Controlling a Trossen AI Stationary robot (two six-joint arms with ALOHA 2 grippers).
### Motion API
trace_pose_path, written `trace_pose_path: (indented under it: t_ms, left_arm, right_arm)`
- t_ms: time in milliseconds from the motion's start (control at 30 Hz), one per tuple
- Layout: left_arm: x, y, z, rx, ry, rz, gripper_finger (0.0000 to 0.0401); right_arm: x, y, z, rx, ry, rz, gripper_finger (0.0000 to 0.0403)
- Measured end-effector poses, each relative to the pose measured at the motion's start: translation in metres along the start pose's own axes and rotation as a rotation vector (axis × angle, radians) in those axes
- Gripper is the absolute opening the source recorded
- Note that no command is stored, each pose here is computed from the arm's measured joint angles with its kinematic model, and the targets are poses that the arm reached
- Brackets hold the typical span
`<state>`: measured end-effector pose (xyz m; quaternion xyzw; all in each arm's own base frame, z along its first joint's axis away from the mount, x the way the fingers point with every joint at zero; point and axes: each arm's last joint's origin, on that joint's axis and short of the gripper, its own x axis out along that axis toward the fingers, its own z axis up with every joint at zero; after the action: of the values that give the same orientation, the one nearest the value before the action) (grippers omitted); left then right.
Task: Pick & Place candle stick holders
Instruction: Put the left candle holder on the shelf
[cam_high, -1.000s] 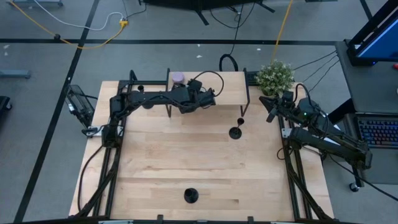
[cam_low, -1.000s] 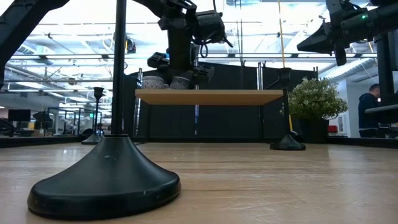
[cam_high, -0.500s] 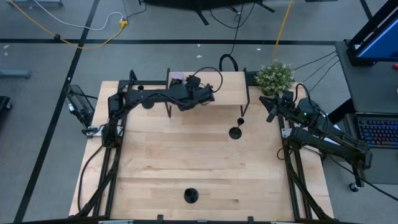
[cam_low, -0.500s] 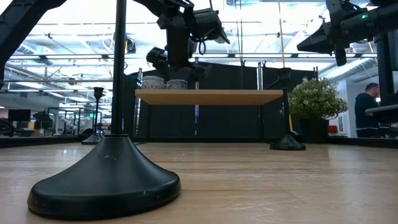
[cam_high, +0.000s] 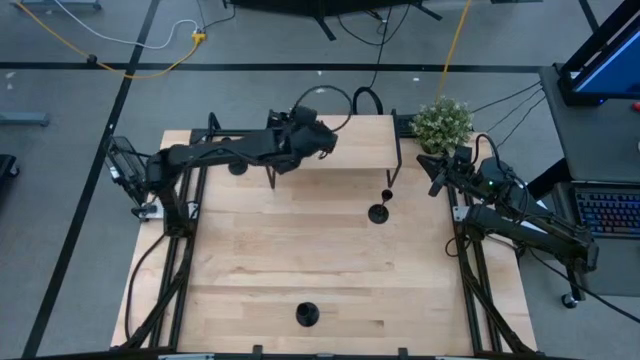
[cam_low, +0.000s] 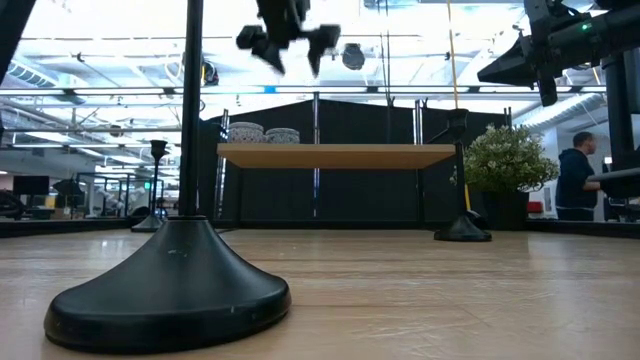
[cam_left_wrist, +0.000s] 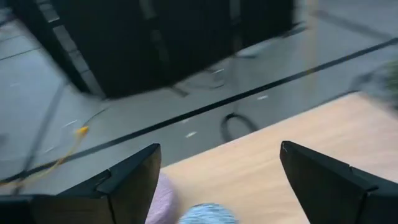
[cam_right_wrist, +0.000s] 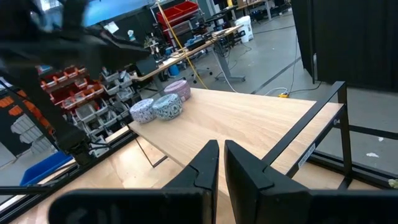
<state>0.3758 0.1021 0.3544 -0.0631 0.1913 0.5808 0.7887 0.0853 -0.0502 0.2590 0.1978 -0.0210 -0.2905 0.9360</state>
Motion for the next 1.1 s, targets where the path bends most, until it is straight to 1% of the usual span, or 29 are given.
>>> trace_pose_path:
  t_ms: [100,200,300,367,433,500,567,633,767,933,1000,1033,1100]
  left_arm:
    - [-0.028,0.007,0.023,-0.02,-0.059,-0.158,0.0313]
    - [-0.05,0.015,0.04,-0.024,-0.086,-0.388,0.0292]
    - [-0.064,0.02,0.045,0.004,-0.066,-0.573,0.0272]
    - [-0.073,0.025,0.045,0.028,-0.033,-0.651,0.0259]
    - [-0.083,0.032,0.045,0.032,-0.012,-0.697,0.0247]
    - [-0.09,0.041,0.041,0.052,0.048,-0.685,0.0237]
    - [-0.097,0.052,0.037,0.047,0.111,-0.647,0.0227]
    - [-0.104,0.066,0.032,0.034,0.165,-0.568,0.0217]
    - [-0.116,0.101,0.022,-0.013,0.252,-0.362,0.0201]
    - [-0.112,0.143,0.009,-0.12,0.394,-0.06,0.0189]
    - [-0.106,0.155,0.007,-0.156,0.431,0.033,0.0185]
    - [-0.101,0.157,0.008,-0.169,0.434,0.053,0.0184]
    - [-0.091,0.161,0.011,-0.154,0.449,0.047,0.0184]
  right_arm:
    - [0.0,0.0,0.0,0.0,0.0,0.0,0.0018]
    - [0.0,0.0,0.0,0.0,0.0,0.0,0.0018]
    - [0.0,0.0,0.0,-0.003,0.0,0.0,0.0018]
    - [0.0,0.0,0.0,-0.003,-0.001,0.0,0.0018]
    - [0.0,0.0,0.0,-0.001,-0.004,0.001,0.0018]
    - [0.0,0.0,0.001,0.001,-0.007,0.003,0.0018]
    - [0.0,0.0,0.001,0.0,-0.007,0.003,0.0018]
    - [0.0,0.0,0.001,0.001,-0.007,0.003,0.0018]
    - [0.0,0.0,0.001,0.001,-0.007,0.003,0.0018]
    - [0.0,0.0,0.001,0.009,-0.007,0.003,0.0018]
    - [0.0,0.0,0.001,0.012,-0.007,0.003,0.0018]
    - [0.0,0.0,0.001,0.012,-0.007,0.003,0.0018]
    - [0.0,0.0,0.001,0.017,-0.007,0.003,0.0018]
